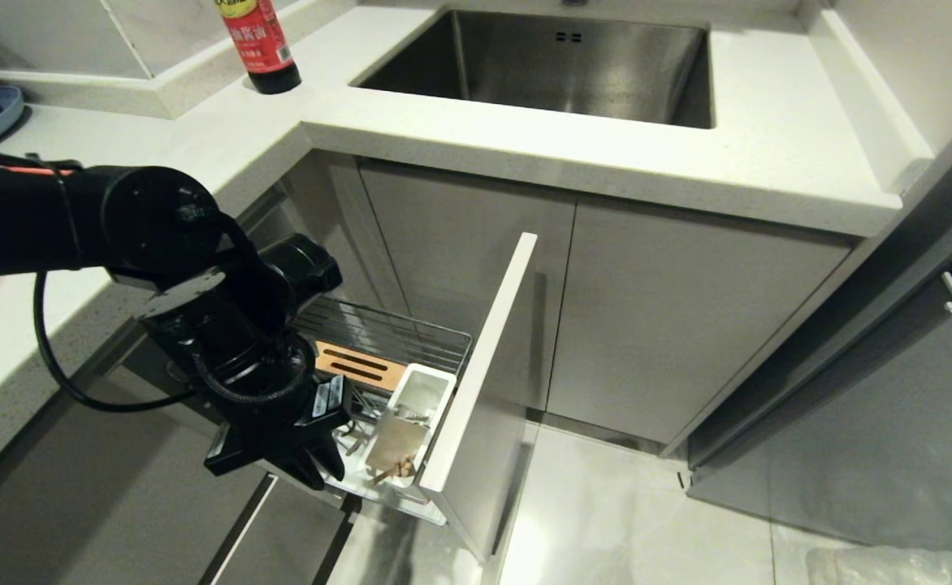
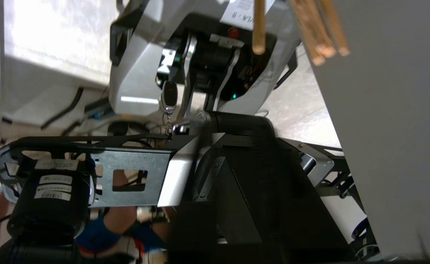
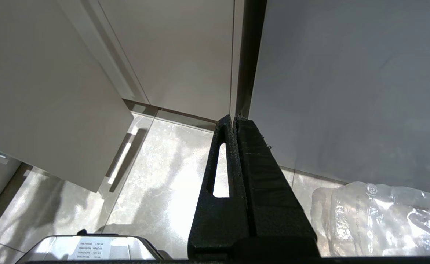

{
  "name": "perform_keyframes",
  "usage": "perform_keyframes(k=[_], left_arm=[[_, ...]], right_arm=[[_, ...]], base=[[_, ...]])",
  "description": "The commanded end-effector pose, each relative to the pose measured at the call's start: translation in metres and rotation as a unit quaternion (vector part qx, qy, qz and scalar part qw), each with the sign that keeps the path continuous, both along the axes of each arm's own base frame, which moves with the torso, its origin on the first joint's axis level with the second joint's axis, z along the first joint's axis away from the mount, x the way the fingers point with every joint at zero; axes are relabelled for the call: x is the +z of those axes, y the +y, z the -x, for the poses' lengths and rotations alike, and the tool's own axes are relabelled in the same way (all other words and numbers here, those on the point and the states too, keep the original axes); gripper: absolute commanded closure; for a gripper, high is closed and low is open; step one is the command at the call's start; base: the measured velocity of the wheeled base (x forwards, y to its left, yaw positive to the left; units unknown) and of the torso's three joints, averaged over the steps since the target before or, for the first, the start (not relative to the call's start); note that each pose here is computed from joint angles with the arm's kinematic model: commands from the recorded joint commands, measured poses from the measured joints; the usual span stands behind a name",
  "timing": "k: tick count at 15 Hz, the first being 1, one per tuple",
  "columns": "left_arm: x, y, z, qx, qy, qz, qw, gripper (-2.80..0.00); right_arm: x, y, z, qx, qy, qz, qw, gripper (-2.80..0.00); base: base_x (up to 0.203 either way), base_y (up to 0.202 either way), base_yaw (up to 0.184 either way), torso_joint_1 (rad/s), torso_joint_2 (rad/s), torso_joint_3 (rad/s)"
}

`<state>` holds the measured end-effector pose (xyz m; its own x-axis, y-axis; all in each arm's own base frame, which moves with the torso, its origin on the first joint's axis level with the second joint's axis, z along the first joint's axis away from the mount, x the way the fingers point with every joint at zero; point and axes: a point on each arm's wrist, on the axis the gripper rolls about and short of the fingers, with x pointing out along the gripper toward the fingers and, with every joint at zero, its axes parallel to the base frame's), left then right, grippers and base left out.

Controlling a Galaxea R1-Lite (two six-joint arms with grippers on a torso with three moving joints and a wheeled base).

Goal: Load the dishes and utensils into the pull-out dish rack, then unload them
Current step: Take the chopsticks out of the cupboard

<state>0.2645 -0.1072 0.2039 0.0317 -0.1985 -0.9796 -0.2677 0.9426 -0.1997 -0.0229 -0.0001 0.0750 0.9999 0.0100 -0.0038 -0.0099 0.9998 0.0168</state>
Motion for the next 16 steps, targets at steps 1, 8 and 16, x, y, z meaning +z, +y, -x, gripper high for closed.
perform_keyframes(k=[1, 8, 16], left_arm=[[-0.016, -0.003, -0.009, 0.003, 0.030, -0.010, 0.9995, -2.80], [-0.054, -0.009, -0.029, 0.007, 0.088, -0.029, 0.9957, -2.80], [-0.081, 0.000, -0.051, 0.029, 0.103, -0.030, 0.9938, -2.80]], right_arm=[[0.000, 0.000, 0.000, 0.000, 0.000, 0.000, 1.000, 0.00], [0.000, 0.000, 0.000, 0.000, 0.000, 0.000, 1.000, 0.00], [0.000, 0.000, 0.000, 0.000, 0.000, 0.000, 1.000, 0.00]], base=[[0.000, 0.000, 0.000, 0.000, 0.00, 0.000], [0.000, 0.000, 0.000, 0.000, 0.00, 0.000], [0.000, 0.000, 0.000, 0.000, 0.00, 0.000]])
